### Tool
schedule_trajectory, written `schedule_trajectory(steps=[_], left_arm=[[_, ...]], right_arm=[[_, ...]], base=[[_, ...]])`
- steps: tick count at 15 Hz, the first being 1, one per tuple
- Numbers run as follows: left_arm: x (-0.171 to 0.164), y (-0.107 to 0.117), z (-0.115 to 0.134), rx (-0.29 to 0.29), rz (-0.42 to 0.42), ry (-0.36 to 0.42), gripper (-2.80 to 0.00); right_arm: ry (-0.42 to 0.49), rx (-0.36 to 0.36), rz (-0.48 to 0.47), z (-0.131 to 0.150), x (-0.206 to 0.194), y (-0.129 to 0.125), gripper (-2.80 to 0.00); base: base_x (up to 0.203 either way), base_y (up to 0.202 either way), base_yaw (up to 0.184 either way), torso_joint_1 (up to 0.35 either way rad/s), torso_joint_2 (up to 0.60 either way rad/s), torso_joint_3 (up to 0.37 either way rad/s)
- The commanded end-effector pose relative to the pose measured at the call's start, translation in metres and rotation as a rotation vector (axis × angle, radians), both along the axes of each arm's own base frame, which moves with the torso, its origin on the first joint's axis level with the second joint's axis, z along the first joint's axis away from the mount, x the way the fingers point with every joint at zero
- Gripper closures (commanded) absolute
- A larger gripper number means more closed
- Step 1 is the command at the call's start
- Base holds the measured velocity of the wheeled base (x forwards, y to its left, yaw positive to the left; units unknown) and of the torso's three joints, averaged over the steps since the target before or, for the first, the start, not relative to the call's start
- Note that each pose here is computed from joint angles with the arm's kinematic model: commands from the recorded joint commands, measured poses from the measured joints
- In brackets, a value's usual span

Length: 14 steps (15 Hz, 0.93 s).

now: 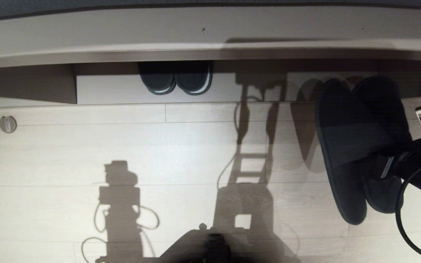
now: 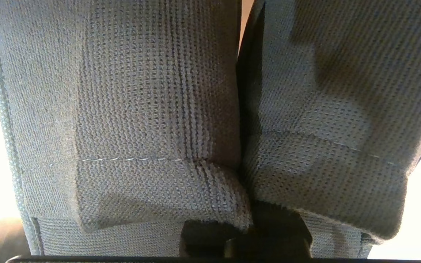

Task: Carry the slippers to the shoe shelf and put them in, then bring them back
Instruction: Place the slippers into the shoe cabinet

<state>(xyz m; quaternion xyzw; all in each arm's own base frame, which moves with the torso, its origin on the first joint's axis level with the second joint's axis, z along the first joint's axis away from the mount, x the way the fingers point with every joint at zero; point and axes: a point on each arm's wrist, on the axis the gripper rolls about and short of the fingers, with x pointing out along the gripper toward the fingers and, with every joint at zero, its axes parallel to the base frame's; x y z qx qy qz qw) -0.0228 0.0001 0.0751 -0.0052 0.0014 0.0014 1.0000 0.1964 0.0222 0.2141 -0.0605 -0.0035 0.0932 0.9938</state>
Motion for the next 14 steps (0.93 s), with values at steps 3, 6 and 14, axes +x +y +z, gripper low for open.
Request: schedule_trajectory(steps=[3,6,14], left_arm=[[0.000,0.000,0.000,0.000,0.000,-0.001,0.00],[0.000,0.000,0.000,0.000,0.000,-0.001,0.00],[0.000,0.000,0.000,0.000,0.000,0.000,0.00]], right_arm=[[-0.007,0.000,0.001,0.002,0.017,0.003,0.00],[-0.087,0.011,-0.001,0.028,0.044,0.006,0.00],[-0.220,0.027,-0.004,0.064,0.108,0.013,0.00]], base=[[0.000,0.000,0.000,0.000,0.00,0.000],[0.000,0.000,0.000,0.000,0.00,0.000],[0.000,0.000,0.000,0.000,0.00,0.000]])
